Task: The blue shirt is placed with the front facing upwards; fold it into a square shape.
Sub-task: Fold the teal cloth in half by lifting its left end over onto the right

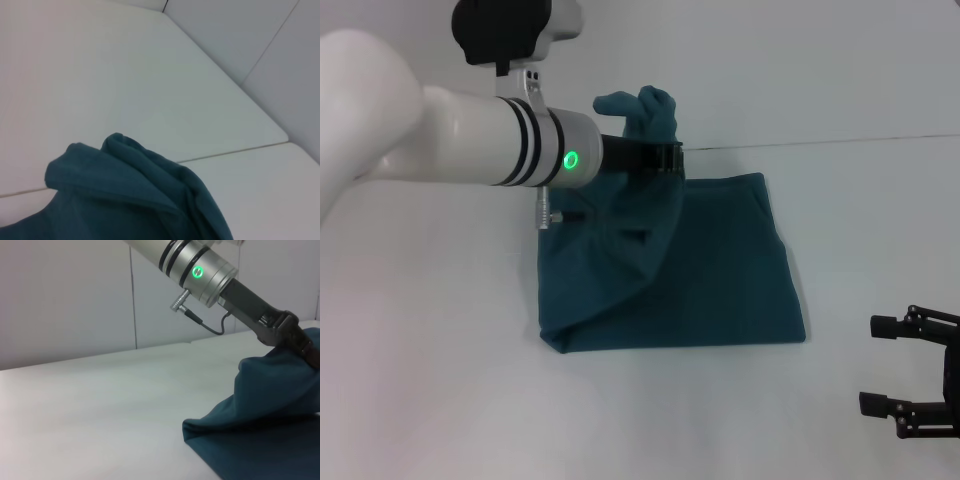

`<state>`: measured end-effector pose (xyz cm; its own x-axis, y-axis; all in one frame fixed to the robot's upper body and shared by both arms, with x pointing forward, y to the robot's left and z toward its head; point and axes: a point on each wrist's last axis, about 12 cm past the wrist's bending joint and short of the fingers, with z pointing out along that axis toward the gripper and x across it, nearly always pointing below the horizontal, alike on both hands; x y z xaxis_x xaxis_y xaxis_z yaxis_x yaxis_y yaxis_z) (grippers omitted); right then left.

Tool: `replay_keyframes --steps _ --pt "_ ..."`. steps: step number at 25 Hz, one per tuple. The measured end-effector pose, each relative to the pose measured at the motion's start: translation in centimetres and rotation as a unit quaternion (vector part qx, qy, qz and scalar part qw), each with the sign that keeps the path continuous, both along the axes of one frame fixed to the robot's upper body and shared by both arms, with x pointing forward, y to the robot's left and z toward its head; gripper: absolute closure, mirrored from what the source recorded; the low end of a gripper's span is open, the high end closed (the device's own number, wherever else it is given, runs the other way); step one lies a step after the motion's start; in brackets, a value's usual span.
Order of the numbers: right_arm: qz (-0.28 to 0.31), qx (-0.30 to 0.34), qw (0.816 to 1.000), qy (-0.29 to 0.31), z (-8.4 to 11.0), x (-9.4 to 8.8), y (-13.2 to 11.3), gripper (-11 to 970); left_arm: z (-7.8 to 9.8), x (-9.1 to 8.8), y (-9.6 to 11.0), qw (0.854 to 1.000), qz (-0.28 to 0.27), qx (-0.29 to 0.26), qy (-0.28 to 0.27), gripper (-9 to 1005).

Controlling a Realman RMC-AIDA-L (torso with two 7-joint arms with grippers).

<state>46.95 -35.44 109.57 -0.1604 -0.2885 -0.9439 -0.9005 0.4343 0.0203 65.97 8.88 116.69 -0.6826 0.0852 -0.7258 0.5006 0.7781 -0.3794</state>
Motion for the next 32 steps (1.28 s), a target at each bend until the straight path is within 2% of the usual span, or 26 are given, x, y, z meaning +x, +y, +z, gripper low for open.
replay_keyframes --steps 10,17,21,26,32 --pt "-0.004 -0.004 1.0 0.0 -0.3 -0.2 0.0 47 -0.4 -0.2 -1.0 1.0 0.0 -0.012 -0.004 951" --pt "-0.011 -0.005 1.0 0.001 -0.5 -0.2 -0.1 47 -1.6 -0.7 -1.5 1.0 -0.01 0.006 -0.002 951" --pt "-0.013 -0.006 1.0 0.001 -0.6 -0.1 -0.1 47 -2.1 -1.0 -1.9 1.0 -0.009 -0.001 0.001 951" --pt "-0.015 -0.007 1.0 0.0 -0.5 0.0 0.0 47 -2.2 -1.1 -2.1 1.0 -0.003 -0.025 0.01 892" --pt "-0.017 -0.01 1.0 0.001 -0.6 0.2 0.0 47 -2.0 -1.1 -2.4 0.999 -0.006 -0.048 0.012 647"
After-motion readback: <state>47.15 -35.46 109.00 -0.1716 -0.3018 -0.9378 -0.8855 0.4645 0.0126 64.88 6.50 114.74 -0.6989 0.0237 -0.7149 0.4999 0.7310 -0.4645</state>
